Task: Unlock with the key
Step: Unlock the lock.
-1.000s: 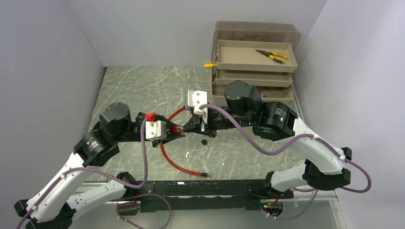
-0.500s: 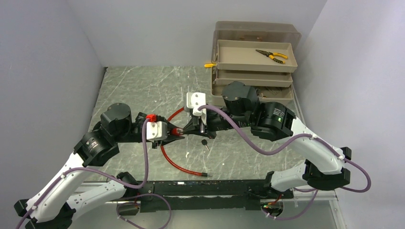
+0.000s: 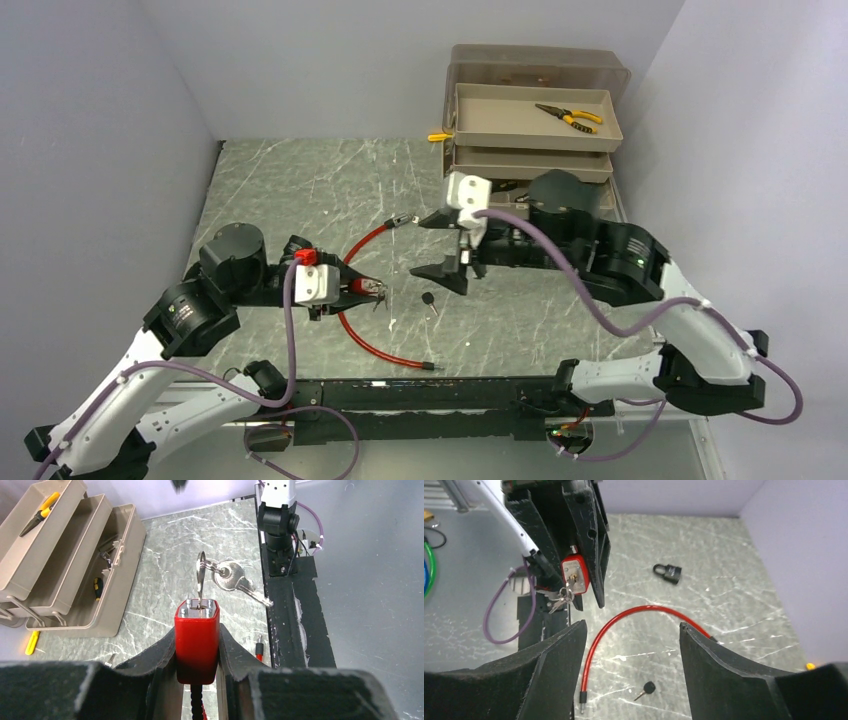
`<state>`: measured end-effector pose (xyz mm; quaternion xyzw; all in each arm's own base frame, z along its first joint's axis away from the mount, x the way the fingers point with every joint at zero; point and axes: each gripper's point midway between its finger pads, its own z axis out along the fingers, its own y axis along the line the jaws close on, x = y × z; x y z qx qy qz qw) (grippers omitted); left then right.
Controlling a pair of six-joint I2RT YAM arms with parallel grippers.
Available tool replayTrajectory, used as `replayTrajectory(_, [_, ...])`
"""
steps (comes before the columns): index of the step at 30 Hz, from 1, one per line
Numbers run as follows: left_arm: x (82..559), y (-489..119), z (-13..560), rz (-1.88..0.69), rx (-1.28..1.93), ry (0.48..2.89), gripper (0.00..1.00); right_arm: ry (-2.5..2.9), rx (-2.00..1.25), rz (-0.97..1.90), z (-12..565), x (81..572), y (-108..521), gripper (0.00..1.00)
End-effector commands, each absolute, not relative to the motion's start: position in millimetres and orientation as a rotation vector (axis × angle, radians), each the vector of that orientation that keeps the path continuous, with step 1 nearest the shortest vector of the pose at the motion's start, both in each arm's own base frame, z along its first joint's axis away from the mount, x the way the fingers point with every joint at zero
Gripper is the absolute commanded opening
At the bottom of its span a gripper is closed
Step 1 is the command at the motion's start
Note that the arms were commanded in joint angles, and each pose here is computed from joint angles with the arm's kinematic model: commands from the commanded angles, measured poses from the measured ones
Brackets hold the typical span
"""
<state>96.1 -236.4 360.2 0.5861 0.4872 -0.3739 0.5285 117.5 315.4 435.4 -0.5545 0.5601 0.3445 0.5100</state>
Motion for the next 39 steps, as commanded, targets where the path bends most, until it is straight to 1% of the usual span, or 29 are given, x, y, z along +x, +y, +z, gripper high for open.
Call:
replayTrajectory(1, [90.8, -237.0, 374.7, -0.924, 1.384, 1.14, 0.0, 1.242, -1.192, 0.793, 478.7, 122.9, 295.8, 0.7])
replayTrajectory(3, [92.6, -237.5, 367.3, -0.936, 1.384, 1.211, 0.0, 1.242, -1.162, 0.778, 479.6, 125.7, 291.6, 0.7])
replayTrajectory(5, [93.7, -236.7, 348.0, -0.956, 1.428, 1.363, 0.0, 1.256, -1.137, 0.76, 473.6, 130.1, 289.6, 0.7])
replayTrajectory(7, [101.1, -236.8, 329.2, -0.95, 1.481, 1.556, 0.0, 1.316, -1.108, 0.717, 454.1, 140.4, 288.5, 0.68])
replayTrajectory(9, [106.9, -238.4, 310.0, -0.935, 1.574, 1.678, 0.0, 1.372, -1.076, 0.679, 435.1, 149.1, 285.9, 0.65])
replayTrajectory(11, [109.8, -241.1, 306.9, -0.942, 1.592, 1.728, 0.0, 1.408, -1.037, 0.652, 419.0, 155.0, 281.5, 0.6])
replayTrajectory(15, [111.4, -246.4, 311.3, -0.97, 1.561, 1.739, 0.0, 1.455, -0.974, 0.658, 406.3, 156.3, 273.1, 0.55])
replayTrajectory(18, [115.2, -247.0, 312.5, -0.96, 1.562, 1.793, 0.0, 1.52, -0.901, 0.608, 397.7, 166.8, 265.4, 0.43])
replayTrajectory(21, [115.4, -249.8, 316.6, -0.978, 1.569, 1.817, 0.0, 1.547, -0.852, 0.558, 388.8, 176.3, 260.6, 0.36])
replayTrajectory(23, [115.3, -251.6, 322.2, -0.988, 1.552, 1.795, 0.0, 1.538, -0.811, 0.528, 388.7, 182.3, 256.0, 0.25])
replayTrajectory(25, [115.0, -252.5, 324.1, -0.995, 1.539, 1.785, 0.0, 1.535, -0.745, 0.499, 391.7, 189.9, 250.9, 0.1])
replayTrajectory(27, [114.0, -252.0, 321.3, -1.003, 1.535, 1.795, 0.0, 1.537, -0.701, 0.484, 390.1, 196.3, 251.2, 0.01])
replayTrajectory(31, [110.4, -253.8, 320.2, -1.065, 1.497, 1.819, 0.0, 1.536, -0.673, 0.474, 379.4, 201.5, 262.5, 0.0])
replayTrajectory(35, [110.4, -253.4, 321.7, -1.183, 1.4, 1.856, 0.0, 1.506, -0.685, 0.466, 371.3, 195.7, 280.7, 0.0])
replayTrajectory(39, [113.0, -250.4, 320.1, -1.189, 1.361, 1.863, 0.0, 1.454, -0.688, 0.401, 371.8, 185.7, 295.9, 0.0])
